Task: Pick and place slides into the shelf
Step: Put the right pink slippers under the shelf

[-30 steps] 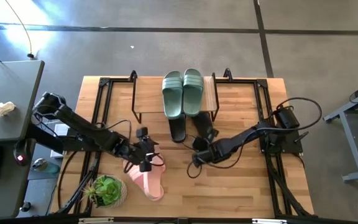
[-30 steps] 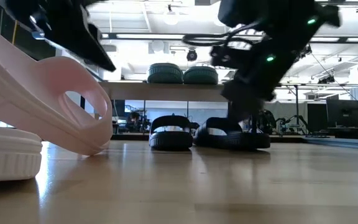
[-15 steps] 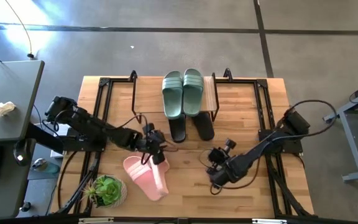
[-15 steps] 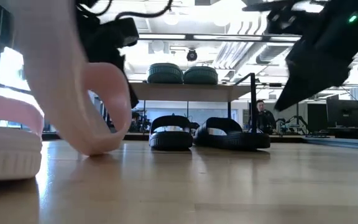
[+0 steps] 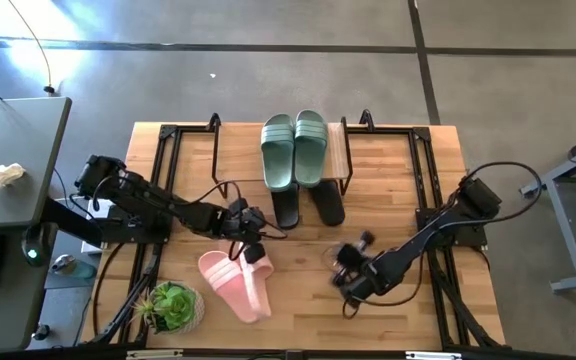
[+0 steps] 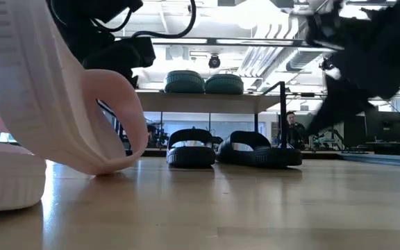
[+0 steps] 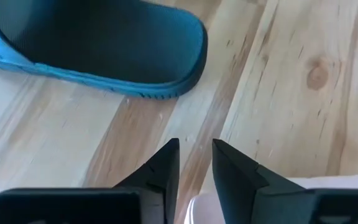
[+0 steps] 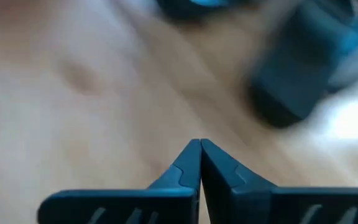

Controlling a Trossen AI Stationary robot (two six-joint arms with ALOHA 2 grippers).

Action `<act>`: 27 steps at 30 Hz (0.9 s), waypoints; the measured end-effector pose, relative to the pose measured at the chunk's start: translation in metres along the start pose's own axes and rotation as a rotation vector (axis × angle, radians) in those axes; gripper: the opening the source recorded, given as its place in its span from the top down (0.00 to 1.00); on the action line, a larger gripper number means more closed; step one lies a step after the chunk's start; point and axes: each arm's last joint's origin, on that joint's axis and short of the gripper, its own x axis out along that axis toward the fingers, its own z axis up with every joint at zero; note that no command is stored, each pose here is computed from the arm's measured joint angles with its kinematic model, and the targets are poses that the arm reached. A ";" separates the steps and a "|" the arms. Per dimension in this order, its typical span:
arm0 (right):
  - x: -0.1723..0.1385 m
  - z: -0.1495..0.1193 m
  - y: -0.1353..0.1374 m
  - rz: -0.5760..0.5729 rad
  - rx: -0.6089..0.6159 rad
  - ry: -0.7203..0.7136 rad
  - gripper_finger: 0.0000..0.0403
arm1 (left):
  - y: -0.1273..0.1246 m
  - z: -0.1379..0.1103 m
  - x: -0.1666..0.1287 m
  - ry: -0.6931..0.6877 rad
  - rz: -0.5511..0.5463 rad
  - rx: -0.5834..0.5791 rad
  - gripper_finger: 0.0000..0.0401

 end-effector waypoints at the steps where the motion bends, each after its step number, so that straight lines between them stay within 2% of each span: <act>1: 0.000 0.005 0.008 0.064 -0.006 -0.038 1.00 | 0.000 0.000 0.000 -0.003 -0.003 -0.002 0.81; 5: -0.005 0.033 0.031 0.257 -0.056 -0.254 1.00 | 0.000 0.001 0.000 -0.009 -0.009 -0.008 0.82; 8: -0.005 0.052 0.035 0.311 -0.095 -0.369 1.00 | -0.001 0.002 0.000 -0.023 -0.015 -0.014 0.81; 10: 0.000 0.059 0.034 0.358 -0.155 -0.380 0.99 | -0.001 0.002 0.000 -0.023 -0.017 -0.016 0.81; 12: 0.006 0.064 0.034 0.413 -0.165 -0.368 0.96 | -0.001 0.002 0.000 -0.022 -0.018 -0.017 0.81; 16: 0.022 0.063 0.039 0.499 -0.158 -0.347 0.84 | -0.002 0.003 0.000 -0.030 -0.021 -0.020 0.81; 21: 0.040 0.057 0.051 0.435 -0.184 -0.363 0.67 | -0.003 0.006 0.000 -0.064 -0.016 -0.031 0.81; 27: 0.052 0.067 0.059 0.369 -0.146 -0.385 0.62 | -0.003 0.008 0.000 -0.106 0.008 -0.042 0.81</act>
